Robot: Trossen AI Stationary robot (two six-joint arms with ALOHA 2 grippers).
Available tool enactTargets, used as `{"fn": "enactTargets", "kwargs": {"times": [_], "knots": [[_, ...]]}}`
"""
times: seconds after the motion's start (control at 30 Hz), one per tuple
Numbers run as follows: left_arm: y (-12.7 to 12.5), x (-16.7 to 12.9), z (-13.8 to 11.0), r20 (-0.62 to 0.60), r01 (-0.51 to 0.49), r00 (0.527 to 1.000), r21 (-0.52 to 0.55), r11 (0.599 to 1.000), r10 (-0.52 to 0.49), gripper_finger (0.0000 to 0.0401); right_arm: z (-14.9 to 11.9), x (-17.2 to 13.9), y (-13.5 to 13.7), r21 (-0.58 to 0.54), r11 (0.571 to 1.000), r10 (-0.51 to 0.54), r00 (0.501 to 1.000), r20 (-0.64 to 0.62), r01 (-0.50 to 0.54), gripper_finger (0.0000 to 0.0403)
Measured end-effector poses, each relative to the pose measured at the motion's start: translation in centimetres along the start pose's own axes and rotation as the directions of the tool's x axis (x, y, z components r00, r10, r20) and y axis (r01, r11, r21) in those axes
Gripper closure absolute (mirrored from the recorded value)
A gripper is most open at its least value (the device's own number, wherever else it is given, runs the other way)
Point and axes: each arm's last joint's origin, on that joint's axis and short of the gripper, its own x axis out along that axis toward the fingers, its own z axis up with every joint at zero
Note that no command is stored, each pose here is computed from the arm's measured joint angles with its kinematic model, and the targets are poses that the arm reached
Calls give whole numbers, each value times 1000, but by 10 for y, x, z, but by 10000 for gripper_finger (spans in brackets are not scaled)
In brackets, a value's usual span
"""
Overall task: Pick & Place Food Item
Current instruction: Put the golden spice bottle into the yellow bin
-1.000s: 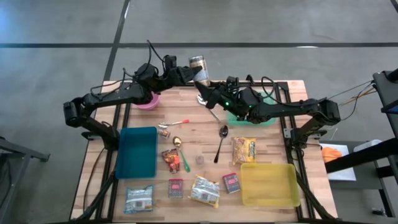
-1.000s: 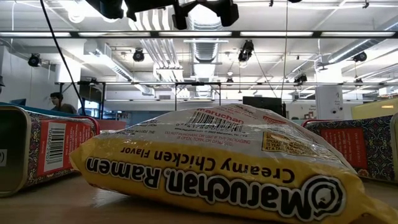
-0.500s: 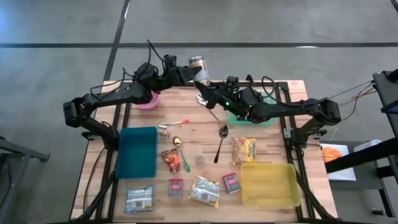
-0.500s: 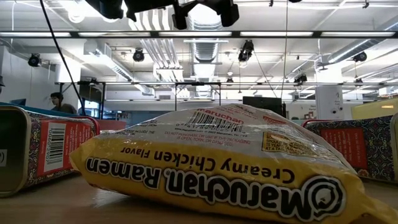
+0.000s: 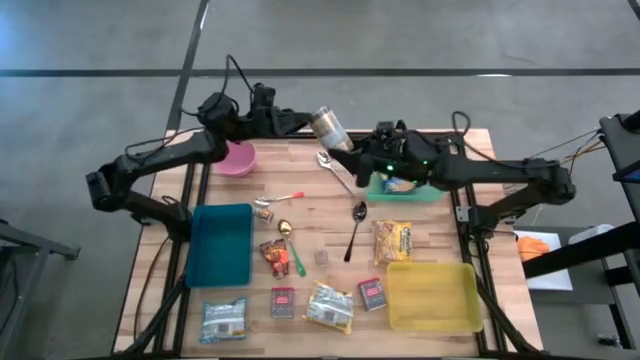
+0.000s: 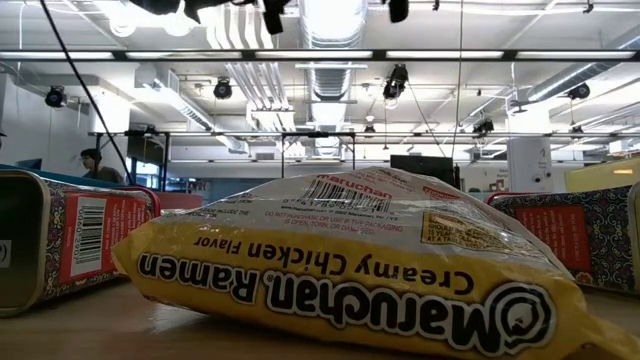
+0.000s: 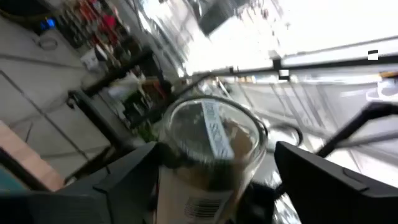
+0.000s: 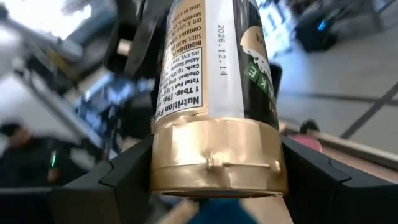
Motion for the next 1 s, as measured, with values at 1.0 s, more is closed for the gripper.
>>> {"fn": "enactTargets", "kwargs": {"times": [1.0], "knots": [[-34, -61, -7, -184, -275, 942, 66, 959, 282, 115, -16, -95, 12, -27, 741, -104, 75, -992, 671, 132]]}}
